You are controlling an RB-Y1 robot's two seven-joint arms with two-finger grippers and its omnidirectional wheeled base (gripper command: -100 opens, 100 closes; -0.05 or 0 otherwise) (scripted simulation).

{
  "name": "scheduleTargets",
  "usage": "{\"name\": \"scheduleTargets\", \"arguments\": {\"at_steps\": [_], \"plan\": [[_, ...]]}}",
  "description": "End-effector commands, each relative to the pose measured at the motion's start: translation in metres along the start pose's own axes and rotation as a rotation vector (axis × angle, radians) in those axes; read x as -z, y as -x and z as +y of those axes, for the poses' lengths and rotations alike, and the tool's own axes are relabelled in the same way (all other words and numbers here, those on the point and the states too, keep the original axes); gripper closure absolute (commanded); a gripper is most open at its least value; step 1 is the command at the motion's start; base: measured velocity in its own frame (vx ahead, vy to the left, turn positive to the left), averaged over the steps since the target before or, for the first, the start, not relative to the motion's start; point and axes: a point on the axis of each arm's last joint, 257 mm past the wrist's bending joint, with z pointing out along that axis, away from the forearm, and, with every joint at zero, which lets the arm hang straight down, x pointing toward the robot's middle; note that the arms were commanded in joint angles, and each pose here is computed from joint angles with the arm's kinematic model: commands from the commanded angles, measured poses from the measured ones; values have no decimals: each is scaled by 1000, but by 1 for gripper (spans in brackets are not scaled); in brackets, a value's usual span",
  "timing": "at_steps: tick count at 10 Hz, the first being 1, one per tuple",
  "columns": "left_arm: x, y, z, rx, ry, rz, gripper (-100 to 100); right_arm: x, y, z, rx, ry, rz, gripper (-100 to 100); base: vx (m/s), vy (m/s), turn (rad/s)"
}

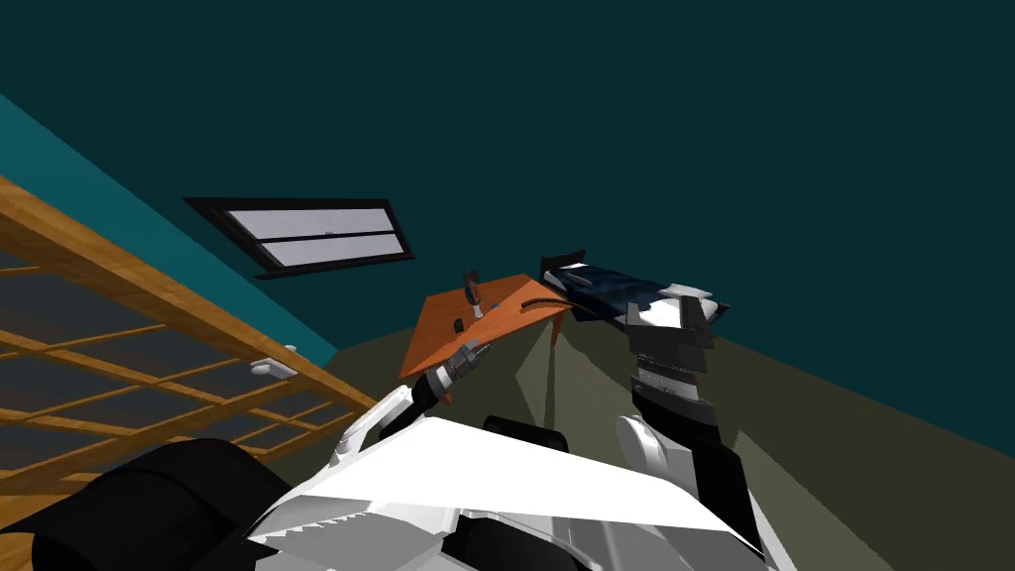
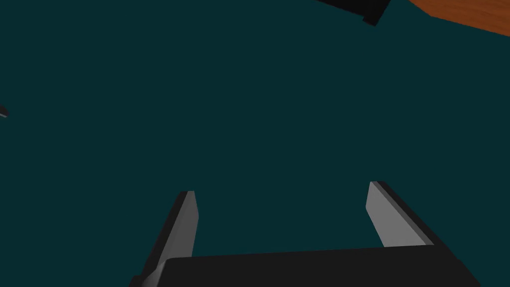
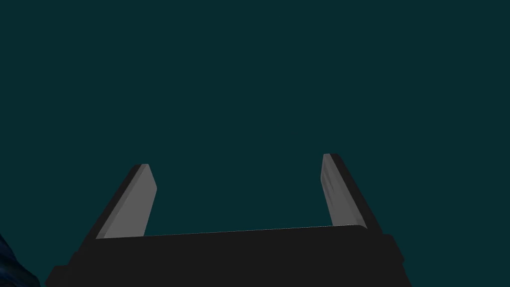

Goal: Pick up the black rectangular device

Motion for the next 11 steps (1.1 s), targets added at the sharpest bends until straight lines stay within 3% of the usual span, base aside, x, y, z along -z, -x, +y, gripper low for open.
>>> {"name": "scheduleTargets", "arguments": {"at_steps": [1,2,3,4,5,6,7,8,9,10,11], "plan": [[1,-12,5,-48,-5,43,-100,0,0,0,0,0,0,0,-46,-22,-176],[9,-34,12,-110,-13,113,-100,0,0,0,0,0,0,0,-47,-28,-284],[10,-36,12,-123,-14,121,-100,0,0,0,0,0,0,0,-43,-14,-181],[19,-57,21,-186,-24,192,-100,0,0,0,0,0,0,0,-46,-15,-288],[20,-59,21,-199,-26,198,-100,0,0,0,0,0,0,0,-41,-2,-167],[31,-79,31,-260,-39,269,-100,0,0,0,0,0,0,0,-38,-4,-279],[32,-81,30,-274,-42,277,-100,0,0,0,0,0,0,0,-33,1,-199],[45,-100,41,-331,-56,345,-100,0,0,0,0,0,0,0,-33,-6,-320],[46,-102,41,-350,-61,355,-100,0,0,0,0,0,0,0,-27,6,-175],[60,-120,53,-407,-77,424,-100,0,0,0,0,0,0,0,-30,12,-308],[61,-122,53,-424,-83,433,-100,0,0,0,0,0,0,0,-25,21,-205]]}}
